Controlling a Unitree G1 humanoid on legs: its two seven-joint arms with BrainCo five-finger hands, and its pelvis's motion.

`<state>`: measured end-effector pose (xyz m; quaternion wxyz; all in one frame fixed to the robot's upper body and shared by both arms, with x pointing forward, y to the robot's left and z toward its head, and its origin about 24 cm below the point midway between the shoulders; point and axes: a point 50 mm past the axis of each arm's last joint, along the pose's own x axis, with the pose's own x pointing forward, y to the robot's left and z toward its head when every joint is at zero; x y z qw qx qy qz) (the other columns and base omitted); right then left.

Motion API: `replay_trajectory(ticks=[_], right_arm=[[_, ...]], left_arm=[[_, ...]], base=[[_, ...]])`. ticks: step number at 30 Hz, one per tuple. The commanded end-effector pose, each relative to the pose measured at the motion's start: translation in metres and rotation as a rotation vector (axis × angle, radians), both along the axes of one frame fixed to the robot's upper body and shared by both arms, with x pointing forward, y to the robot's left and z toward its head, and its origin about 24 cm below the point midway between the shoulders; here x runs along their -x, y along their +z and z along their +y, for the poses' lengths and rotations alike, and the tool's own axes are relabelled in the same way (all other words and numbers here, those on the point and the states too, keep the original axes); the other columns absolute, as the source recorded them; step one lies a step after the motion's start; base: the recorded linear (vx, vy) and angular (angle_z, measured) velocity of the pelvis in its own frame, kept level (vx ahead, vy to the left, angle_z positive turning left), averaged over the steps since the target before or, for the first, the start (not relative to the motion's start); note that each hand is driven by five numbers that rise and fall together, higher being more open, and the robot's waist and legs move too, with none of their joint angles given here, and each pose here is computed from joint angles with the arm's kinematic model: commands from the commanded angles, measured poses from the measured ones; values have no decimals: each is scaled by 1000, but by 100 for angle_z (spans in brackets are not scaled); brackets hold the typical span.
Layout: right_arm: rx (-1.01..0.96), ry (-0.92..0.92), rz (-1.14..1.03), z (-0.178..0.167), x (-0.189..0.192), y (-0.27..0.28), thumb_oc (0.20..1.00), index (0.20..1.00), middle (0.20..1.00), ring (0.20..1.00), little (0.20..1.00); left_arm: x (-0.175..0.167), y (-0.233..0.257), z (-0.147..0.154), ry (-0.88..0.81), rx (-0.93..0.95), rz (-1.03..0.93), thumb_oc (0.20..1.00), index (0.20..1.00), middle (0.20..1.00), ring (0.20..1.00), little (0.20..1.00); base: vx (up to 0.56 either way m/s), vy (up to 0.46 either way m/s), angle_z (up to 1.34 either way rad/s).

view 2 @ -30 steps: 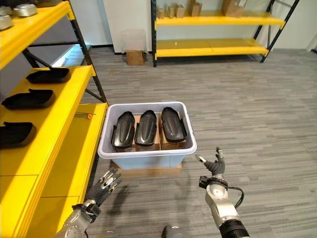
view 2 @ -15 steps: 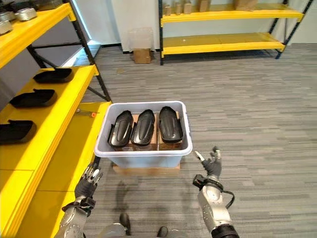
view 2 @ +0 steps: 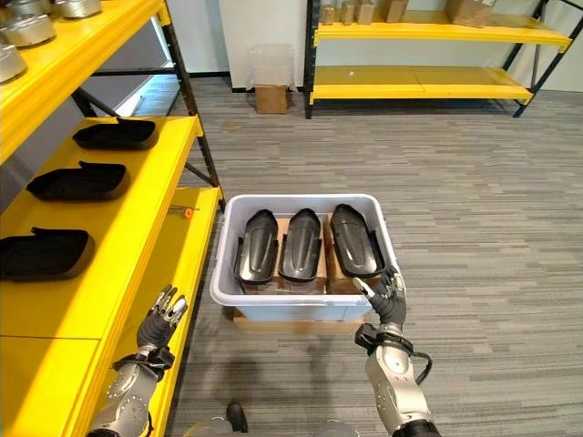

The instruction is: Move parts from the plastic box to the shelf.

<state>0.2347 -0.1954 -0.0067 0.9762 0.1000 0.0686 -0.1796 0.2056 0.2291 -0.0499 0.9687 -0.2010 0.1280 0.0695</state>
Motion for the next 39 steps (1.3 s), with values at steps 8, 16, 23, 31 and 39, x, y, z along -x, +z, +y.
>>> replay_trajectory(ticks=[8, 16, 23, 31, 39], right_arm=[[48, -47, -157, -2, -14, 26, 1000, 1000, 1000, 1000, 1000], [204, -64, -60, -7, -19, 23, 1000, 1000, 1000, 1000, 1000], [267, -218, 167, -23, -14, -3, 1000, 1000, 1000, 1000, 1000], [388, -294, 191, -43, -7, -8, 1000, 1000, 1000, 1000, 1000], [540, -271, 65, -60, -17, 16, 1000, 1000, 1000, 1000, 1000]], left_arm=[[-19, 28, -17, -266, -26, -149, 1000, 1000, 1000, 1000, 1000], [-10, 21, -13, -236, 34, -106, 1000, 1000, 1000, 1000, 1000], [14, 7, -7, -237, -17, -63, 1000, 1000, 1000, 1000, 1000], [14, 6, -15, -196, 36, -95, 1000, 1000, 1000, 1000, 1000], [11, 7, -14, -142, 71, -99, 1000, 1000, 1000, 1000, 1000]], base=[[67, 263, 1], [227, -227, -1], [271, -299, -5], [208, -205, -14], [115, -223, -4]])
